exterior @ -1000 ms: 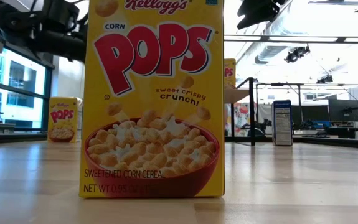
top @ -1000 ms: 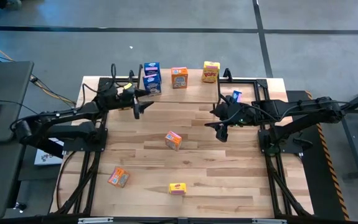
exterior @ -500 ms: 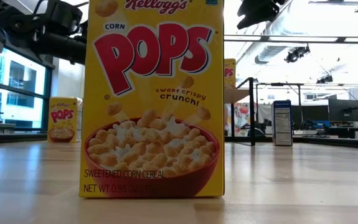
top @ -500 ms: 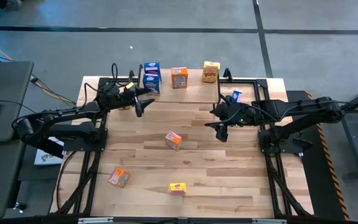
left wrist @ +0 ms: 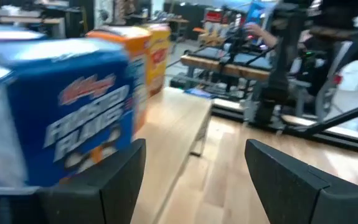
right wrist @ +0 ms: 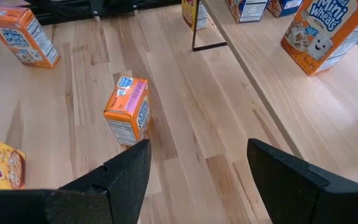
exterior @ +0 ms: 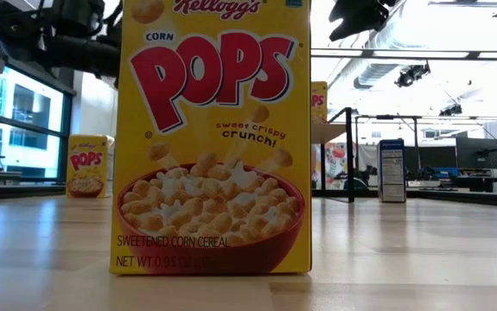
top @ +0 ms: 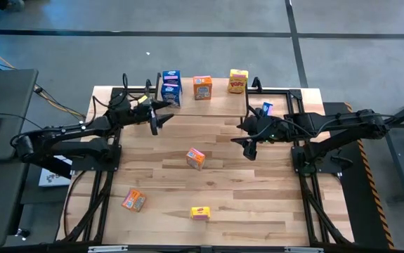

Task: Stack cereal on shelf
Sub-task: Put the top orange cereal box aligned with the other orange cereal box on the shelf

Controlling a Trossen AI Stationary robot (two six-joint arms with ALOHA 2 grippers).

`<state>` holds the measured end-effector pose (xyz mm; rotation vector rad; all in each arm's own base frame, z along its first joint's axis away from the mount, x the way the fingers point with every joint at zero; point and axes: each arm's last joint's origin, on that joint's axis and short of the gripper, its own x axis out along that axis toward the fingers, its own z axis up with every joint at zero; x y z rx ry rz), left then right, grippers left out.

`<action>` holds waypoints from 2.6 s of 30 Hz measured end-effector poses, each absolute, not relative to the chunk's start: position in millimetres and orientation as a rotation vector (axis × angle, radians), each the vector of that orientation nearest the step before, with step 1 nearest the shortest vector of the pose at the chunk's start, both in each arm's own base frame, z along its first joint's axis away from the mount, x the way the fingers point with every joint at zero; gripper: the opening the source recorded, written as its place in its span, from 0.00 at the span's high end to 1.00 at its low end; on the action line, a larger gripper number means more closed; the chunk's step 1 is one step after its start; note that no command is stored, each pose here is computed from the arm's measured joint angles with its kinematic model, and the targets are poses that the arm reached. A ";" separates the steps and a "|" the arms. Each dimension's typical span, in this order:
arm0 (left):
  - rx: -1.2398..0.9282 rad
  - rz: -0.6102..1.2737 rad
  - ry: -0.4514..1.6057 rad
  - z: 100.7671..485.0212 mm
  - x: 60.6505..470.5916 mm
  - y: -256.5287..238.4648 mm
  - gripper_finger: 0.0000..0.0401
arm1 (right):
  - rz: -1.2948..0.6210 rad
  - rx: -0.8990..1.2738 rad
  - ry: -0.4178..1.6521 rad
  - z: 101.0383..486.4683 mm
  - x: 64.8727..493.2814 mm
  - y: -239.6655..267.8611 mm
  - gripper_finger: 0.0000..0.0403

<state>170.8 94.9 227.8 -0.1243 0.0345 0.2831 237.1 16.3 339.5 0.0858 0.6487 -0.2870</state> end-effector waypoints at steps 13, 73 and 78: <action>-0.092 0.080 -0.037 242.6 174.7 58.0 0.34 | -0.155 0.211 0.483 353.7 248.0 21.0 0.36; -0.148 0.004 0.198 265.9 171.6 26.9 0.34 | -0.270 0.267 0.768 241.9 379.2 43.6 0.36; -0.149 0.005 0.199 265.8 171.6 27.0 0.34 | -0.301 0.239 0.752 240.4 379.7 49.4 0.36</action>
